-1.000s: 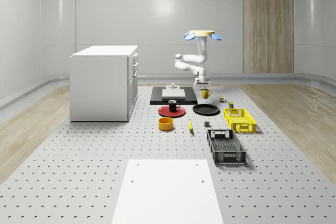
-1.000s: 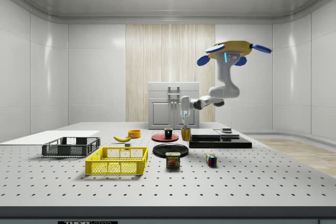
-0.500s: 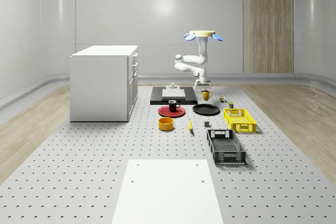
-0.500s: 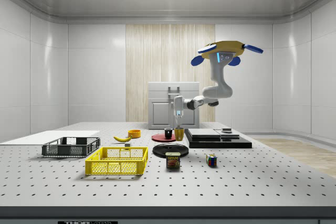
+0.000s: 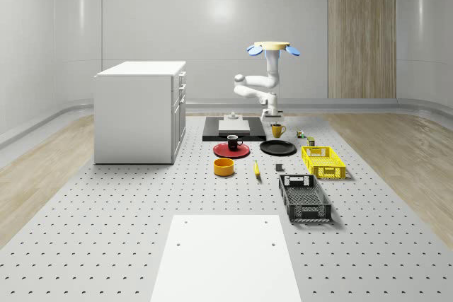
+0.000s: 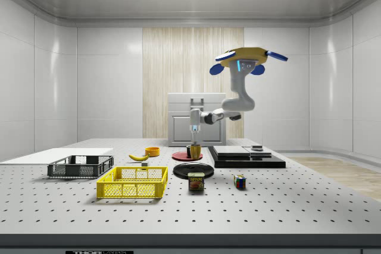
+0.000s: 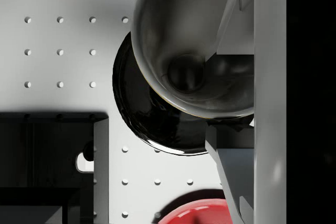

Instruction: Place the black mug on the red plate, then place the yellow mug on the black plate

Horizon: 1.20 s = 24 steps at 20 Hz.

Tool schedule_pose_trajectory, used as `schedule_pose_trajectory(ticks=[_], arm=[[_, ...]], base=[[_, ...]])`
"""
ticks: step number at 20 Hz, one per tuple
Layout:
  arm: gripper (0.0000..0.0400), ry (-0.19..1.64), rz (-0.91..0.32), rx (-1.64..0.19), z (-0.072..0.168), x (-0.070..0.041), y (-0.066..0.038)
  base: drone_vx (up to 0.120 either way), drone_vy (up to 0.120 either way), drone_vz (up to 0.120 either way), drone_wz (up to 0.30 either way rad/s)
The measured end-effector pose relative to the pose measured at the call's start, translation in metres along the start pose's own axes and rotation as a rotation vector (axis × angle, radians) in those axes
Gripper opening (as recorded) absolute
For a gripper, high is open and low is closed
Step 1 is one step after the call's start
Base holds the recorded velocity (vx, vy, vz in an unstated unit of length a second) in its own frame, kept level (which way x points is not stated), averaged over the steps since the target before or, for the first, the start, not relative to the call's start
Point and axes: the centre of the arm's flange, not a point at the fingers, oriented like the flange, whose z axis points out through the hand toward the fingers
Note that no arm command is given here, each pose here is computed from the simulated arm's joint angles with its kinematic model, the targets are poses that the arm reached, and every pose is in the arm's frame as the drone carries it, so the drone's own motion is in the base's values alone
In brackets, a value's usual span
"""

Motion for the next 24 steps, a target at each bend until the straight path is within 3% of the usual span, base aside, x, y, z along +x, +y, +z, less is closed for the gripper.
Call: schedule_pose_trajectory(ticks=[24], arm=[[0.0110, 0.000, 0.000, 0.000, 0.085, 0.000, 0.000]], base=[[0.000, 0.000, 0.000, 0.000]])
